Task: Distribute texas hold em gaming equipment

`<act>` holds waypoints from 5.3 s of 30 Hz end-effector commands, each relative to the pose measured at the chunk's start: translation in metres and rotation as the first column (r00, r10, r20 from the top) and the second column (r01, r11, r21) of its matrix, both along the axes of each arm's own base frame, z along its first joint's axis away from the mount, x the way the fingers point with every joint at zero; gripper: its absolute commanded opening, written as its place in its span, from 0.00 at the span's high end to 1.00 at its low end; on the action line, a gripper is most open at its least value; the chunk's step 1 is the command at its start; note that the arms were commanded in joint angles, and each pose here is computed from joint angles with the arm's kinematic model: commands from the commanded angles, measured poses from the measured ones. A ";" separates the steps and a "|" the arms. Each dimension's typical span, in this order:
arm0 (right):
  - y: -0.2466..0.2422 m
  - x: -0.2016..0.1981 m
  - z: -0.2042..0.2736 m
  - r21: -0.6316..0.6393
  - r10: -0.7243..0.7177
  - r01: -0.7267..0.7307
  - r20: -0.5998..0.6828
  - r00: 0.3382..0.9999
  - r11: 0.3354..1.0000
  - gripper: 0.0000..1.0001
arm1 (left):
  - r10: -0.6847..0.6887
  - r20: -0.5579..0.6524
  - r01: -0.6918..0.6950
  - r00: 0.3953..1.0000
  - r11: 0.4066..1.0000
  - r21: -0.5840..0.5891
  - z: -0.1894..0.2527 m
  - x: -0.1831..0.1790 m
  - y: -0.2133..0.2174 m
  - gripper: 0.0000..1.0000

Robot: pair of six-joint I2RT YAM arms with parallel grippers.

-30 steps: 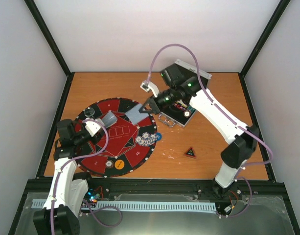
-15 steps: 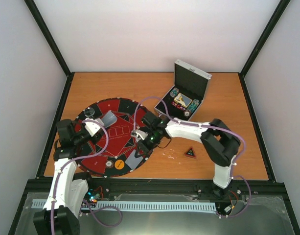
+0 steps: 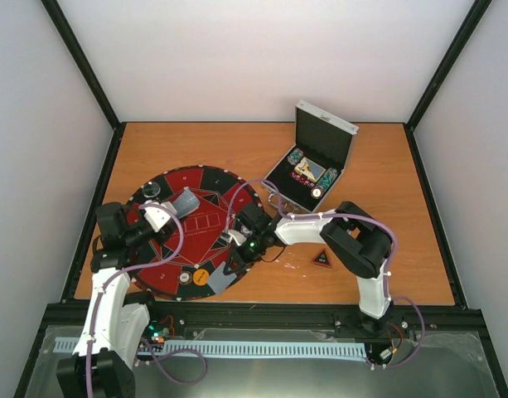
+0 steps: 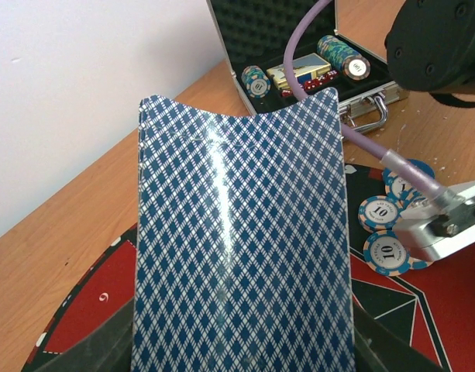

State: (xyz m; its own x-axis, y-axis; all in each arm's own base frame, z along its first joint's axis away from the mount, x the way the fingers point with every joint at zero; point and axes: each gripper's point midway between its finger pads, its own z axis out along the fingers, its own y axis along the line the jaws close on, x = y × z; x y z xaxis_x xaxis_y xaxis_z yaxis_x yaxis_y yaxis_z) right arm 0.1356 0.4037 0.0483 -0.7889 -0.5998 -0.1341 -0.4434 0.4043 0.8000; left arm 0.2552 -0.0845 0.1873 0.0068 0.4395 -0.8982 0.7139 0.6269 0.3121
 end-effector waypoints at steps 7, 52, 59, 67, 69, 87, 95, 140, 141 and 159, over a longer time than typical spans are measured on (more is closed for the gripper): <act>-0.023 0.008 0.001 -0.178 0.051 -0.028 0.125 0.991 0.984 0.47 | -0.055 0.037 0.055 0.998 0.998 0.002 0.014 -0.003 -0.005 0.56; 0.059 0.158 0.158 0.140 -0.021 -0.077 0.592 0.806 0.987 0.34 | -0.174 0.067 0.169 0.983 0.983 0.075 0.021 -0.002 -0.012 0.56; 0.058 0.154 0.173 0.178 -0.023 -0.099 0.580 0.815 0.979 0.46 | -0.171 0.063 0.167 0.983 0.983 0.076 0.019 -0.001 -0.011 0.56; 0.053 0.148 0.180 0.171 -0.008 -0.110 0.575 0.818 0.979 0.53 | -0.166 0.057 0.161 0.985 0.984 0.079 0.016 0.000 -0.011 0.56; 0.053 0.147 0.183 0.171 -0.006 -0.113 0.575 0.818 0.979 0.60 | -0.165 0.057 0.161 0.985 0.984 0.078 0.016 0.000 -0.011 0.56; 0.025 0.153 0.194 0.101 -0.005 -0.069 0.601 0.799 0.993 0.97 | -0.157 0.050 0.153 0.986 0.985 0.078 0.011 -0.001 -0.010 0.56; 0.009 0.146 0.238 0.191 -0.050 -0.084 0.606 0.794 0.978 0.97 | -0.156 0.043 0.152 0.987 0.986 0.070 0.011 0.000 -0.010 0.56; -0.111 0.168 0.132 -0.033 -0.272 0.343 0.541 0.796 0.939 0.21 | -0.230 0.046 0.226 0.972 0.970 0.085 0.006 -0.011 -0.022 0.56; -0.087 0.161 0.148 0.062 -0.271 0.282 0.531 0.803 0.957 0.18 | -0.233 0.045 0.229 0.971 0.970 0.085 0.006 -0.011 -0.022 0.56; 0.059 0.134 0.160 0.224 -0.096 -0.026 0.515 0.852 0.974 0.05 | -0.240 0.056 0.235 0.969 0.968 0.088 0.010 -0.011 -0.026 0.56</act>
